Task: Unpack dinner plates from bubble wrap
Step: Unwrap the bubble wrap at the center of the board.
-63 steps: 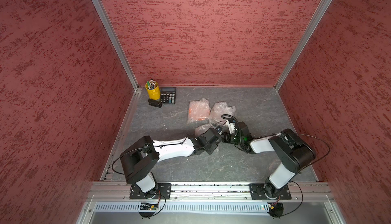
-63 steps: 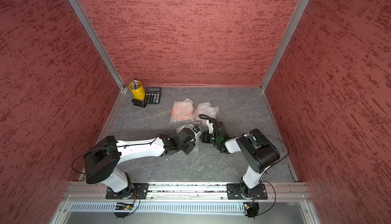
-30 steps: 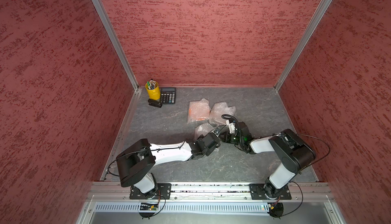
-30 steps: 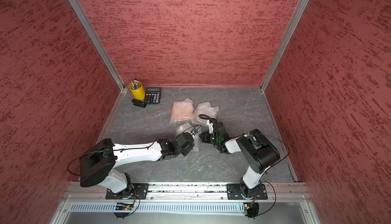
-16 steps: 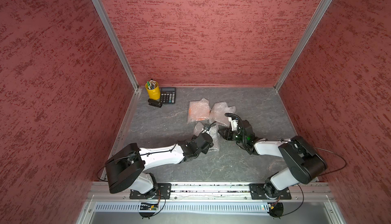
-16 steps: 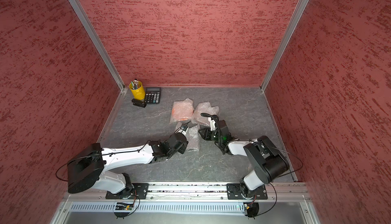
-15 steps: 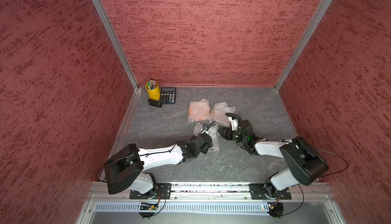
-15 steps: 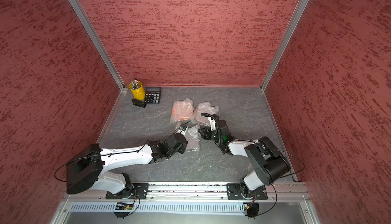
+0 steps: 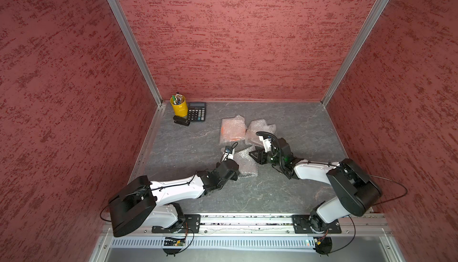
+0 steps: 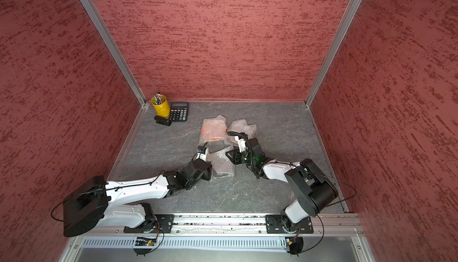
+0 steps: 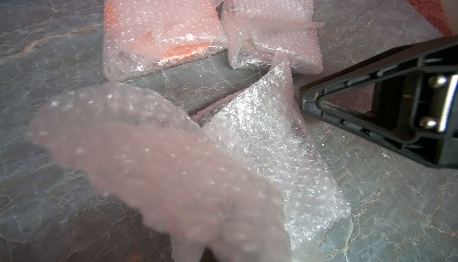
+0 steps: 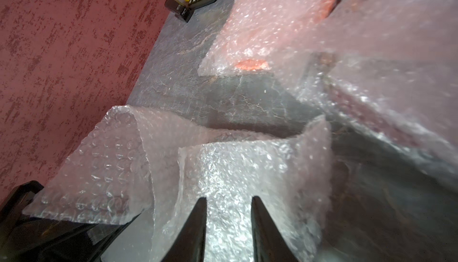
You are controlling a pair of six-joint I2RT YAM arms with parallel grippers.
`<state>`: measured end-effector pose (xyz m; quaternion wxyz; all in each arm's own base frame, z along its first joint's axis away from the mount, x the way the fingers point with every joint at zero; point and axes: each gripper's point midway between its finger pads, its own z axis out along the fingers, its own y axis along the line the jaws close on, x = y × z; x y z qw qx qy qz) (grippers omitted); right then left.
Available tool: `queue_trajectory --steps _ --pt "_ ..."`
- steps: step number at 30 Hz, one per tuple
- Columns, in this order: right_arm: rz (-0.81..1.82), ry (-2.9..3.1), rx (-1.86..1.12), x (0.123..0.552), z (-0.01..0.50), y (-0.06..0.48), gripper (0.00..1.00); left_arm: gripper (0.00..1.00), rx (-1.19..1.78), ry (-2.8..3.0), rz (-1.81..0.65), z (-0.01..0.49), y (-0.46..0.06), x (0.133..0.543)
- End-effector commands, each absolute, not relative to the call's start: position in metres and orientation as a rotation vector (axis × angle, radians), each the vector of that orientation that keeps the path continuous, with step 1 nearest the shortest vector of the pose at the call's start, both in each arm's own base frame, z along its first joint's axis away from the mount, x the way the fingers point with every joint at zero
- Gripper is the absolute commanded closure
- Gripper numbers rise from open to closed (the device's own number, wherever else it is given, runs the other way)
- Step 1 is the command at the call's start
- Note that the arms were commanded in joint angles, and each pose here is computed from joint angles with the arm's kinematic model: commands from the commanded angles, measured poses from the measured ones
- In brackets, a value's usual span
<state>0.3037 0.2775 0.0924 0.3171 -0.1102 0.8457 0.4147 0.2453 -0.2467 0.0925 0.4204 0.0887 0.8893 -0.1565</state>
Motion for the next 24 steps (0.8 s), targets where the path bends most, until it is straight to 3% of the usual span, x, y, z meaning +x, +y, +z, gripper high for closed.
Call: queue_trajectory --steps 1,4,8,24 --pt "1.098 2.257 -0.349 0.299 0.085 0.291 0.68 0.88 0.159 2.206 -0.442 0.1 -0.244 0.246" --pt "1.1 2.279 -0.371 0.296 0.078 0.3 0.68 0.8 0.136 2.199 -0.443 0.104 -0.236 0.243" --pt "1.103 2.298 -0.404 0.292 0.072 0.312 0.68 0.51 0.077 2.188 -0.427 0.111 -0.219 0.239" --pt "1.076 2.327 -0.47 0.287 0.062 0.331 0.67 0.45 0.059 2.163 -0.606 0.184 -0.176 0.238"
